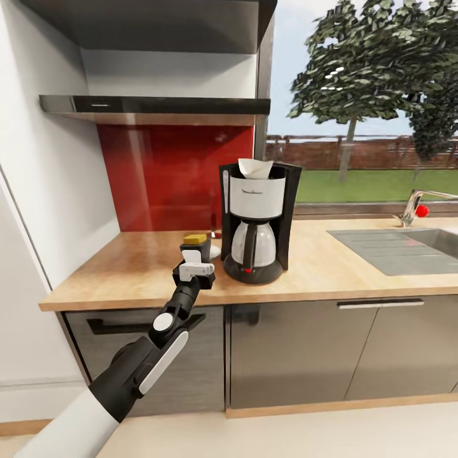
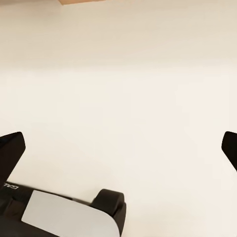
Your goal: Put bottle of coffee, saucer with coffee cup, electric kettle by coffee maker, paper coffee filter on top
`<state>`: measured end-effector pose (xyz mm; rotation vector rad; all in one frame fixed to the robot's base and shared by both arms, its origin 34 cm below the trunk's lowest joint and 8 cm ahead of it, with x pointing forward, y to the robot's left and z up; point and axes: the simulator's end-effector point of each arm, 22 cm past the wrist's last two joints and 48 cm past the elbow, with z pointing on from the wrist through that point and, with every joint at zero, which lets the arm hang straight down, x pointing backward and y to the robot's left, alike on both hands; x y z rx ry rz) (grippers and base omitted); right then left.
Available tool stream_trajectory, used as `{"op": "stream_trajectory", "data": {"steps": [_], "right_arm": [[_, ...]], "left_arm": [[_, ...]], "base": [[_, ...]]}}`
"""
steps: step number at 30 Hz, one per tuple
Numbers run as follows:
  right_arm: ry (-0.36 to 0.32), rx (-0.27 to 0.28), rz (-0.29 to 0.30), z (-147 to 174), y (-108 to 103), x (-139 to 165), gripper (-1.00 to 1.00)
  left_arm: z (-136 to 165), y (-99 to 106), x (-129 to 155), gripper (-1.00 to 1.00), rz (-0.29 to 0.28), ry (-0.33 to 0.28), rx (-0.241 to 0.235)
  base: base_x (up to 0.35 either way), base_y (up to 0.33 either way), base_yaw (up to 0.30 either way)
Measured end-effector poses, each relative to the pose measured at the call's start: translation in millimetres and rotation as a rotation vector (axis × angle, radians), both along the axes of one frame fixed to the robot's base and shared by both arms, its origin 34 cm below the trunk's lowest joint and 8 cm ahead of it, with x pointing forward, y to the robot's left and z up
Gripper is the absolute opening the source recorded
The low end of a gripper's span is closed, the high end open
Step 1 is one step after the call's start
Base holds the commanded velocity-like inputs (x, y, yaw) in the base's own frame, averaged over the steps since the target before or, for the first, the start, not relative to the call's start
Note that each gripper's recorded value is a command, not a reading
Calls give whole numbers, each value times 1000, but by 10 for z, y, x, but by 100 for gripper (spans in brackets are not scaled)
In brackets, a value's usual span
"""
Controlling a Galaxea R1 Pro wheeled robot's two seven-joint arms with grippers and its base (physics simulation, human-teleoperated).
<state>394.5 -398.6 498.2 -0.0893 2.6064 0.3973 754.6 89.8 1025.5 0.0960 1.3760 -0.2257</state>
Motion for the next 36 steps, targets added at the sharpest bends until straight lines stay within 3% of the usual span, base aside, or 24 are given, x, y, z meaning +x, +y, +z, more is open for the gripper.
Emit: {"op": "stream_trajectory", "data": {"steps": [14,36], "right_arm": [[-2,1,-3,-34,-1,3,100],[-1,1,-3,-34,-1,-1,100]], "left_arm": [[-35,-5,-5,-100,-1,0,0],[-196,30,43,-100,16,31,16]], "base": [[2,0,0],[127,0,0]]}}
